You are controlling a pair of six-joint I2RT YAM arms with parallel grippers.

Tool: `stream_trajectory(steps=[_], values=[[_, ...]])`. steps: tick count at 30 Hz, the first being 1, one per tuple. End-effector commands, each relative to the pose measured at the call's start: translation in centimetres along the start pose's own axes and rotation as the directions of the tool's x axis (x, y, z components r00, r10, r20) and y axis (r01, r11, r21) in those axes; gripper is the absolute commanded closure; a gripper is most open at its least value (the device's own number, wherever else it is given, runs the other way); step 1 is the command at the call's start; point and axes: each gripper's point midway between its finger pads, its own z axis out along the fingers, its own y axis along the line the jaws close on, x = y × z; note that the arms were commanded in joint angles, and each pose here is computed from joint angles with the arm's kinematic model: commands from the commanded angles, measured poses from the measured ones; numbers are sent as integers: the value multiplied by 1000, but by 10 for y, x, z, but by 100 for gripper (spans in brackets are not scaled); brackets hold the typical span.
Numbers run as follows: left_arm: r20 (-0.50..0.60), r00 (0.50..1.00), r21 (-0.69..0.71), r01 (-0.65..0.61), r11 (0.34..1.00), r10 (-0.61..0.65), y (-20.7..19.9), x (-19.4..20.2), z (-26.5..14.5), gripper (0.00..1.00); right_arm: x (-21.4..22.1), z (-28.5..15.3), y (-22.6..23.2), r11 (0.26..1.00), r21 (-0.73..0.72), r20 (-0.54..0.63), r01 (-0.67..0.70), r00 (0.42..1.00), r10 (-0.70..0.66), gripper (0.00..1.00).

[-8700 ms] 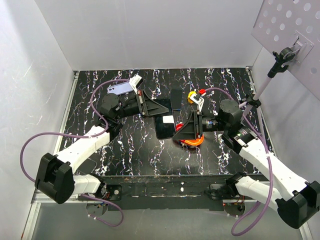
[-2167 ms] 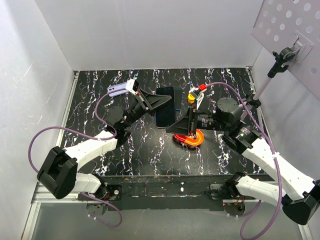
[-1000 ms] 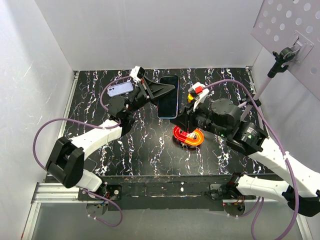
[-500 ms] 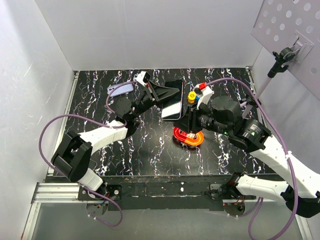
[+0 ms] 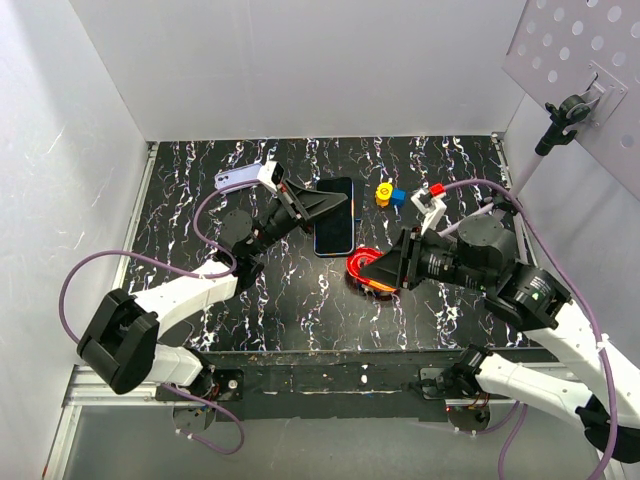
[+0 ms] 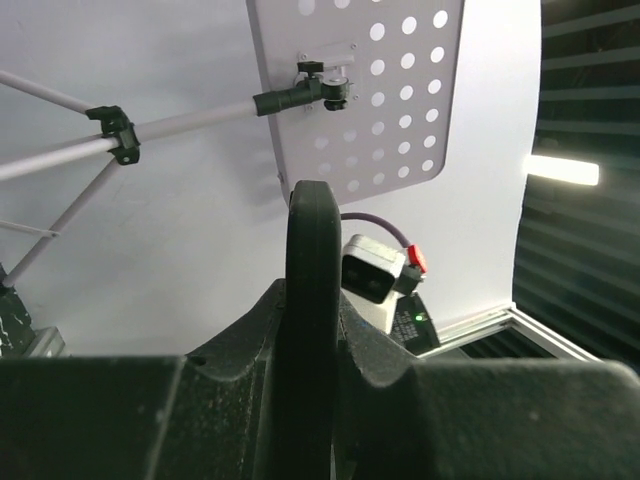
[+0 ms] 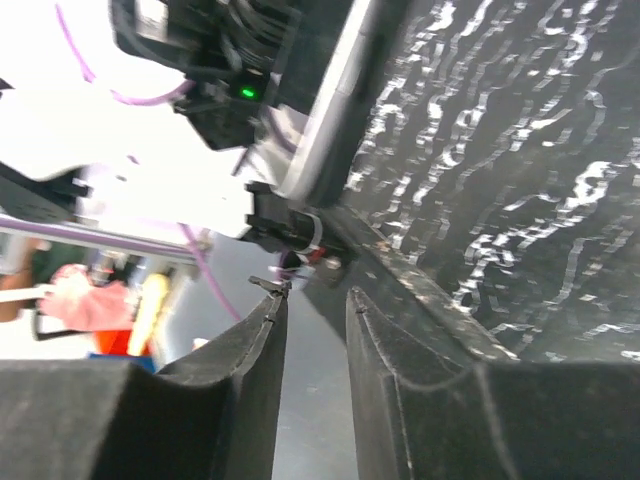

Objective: Take the phone out of the phone case
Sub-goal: Remove the phone case from the phone.

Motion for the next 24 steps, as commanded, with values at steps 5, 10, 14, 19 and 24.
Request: stream_trajectory(steps=[5,10,14,19,24], values=[[25,998,56,-61,997,60,-31,-1,-2,100,-54,-7,64,968,-219,98,-123,984,147,66],[22,998,71,-60,996,59,-36,0,-2,100,-59,-1,57,968,-203,108,-148,979,172,62],[23,998,77,-62,995,60,-39,-1,-2,100,-58,-1,52,970,-194,115,-144,979,169,56],[16,999,90,-45,995,44,-40,-1,-1,100,-55,8,44,969,-187,104,-162,977,184,55],[15,999,106,-35,994,33,-43,0,-2,100,-55,15,37,970,-168,99,-173,976,191,55]])
